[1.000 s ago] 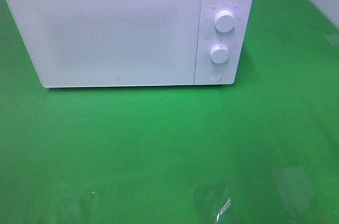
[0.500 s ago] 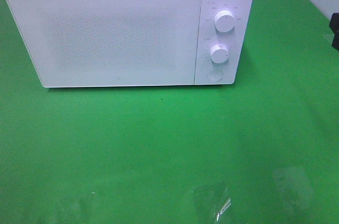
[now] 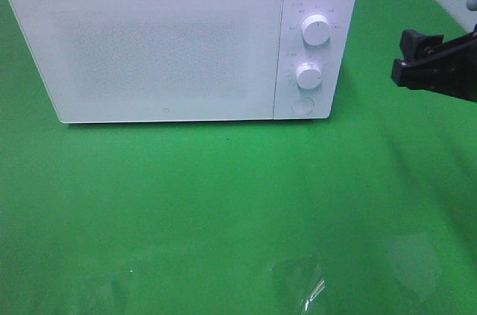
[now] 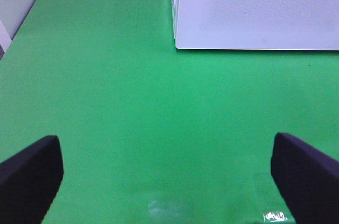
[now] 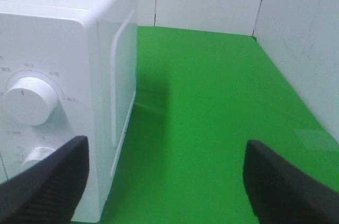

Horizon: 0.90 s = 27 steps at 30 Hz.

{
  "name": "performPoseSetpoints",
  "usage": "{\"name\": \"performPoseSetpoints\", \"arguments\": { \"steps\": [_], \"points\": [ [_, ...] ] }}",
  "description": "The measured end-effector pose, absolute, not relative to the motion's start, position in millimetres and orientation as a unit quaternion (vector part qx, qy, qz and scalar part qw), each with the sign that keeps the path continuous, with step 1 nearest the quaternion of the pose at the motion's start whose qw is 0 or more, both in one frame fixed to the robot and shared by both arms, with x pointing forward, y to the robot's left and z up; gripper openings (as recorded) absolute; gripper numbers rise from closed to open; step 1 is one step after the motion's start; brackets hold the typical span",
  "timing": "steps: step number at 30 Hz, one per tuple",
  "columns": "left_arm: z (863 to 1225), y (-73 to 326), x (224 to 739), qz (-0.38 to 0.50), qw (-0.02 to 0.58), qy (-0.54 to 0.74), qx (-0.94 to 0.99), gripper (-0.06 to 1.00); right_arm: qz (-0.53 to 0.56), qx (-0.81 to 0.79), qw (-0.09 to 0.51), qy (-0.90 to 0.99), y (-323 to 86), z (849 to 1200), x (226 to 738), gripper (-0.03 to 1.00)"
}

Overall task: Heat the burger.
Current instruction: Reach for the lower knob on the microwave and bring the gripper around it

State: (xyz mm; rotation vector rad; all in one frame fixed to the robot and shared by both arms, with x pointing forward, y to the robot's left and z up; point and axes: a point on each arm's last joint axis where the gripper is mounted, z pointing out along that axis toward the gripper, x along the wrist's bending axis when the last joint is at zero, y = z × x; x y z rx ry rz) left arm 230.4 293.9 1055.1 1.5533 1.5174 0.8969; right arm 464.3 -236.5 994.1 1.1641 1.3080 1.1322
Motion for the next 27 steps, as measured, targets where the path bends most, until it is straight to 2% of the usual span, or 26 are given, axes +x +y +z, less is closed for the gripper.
{"name": "performPoseSetpoints", "arguments": {
  "steps": [9, 17, 27],
  "points": [
    [1055, 294, 230, 0.352, 0.386, 0.596, 0.610, 0.99, 0.478, 0.487, 0.503, 0.530, -210, 980, 460, 0.76],
    [1055, 294, 230, 0.352, 0.386, 0.596, 0.610, 0.99, 0.457, 0.496, 0.500, 0.543, -178, 952, 447, 0.76],
    [1055, 294, 230, 0.352, 0.386, 0.596, 0.610, 0.99, 0.450, 0.506, 0.477, 0.560, -165, 935, 440, 0.76]
  ]
}}
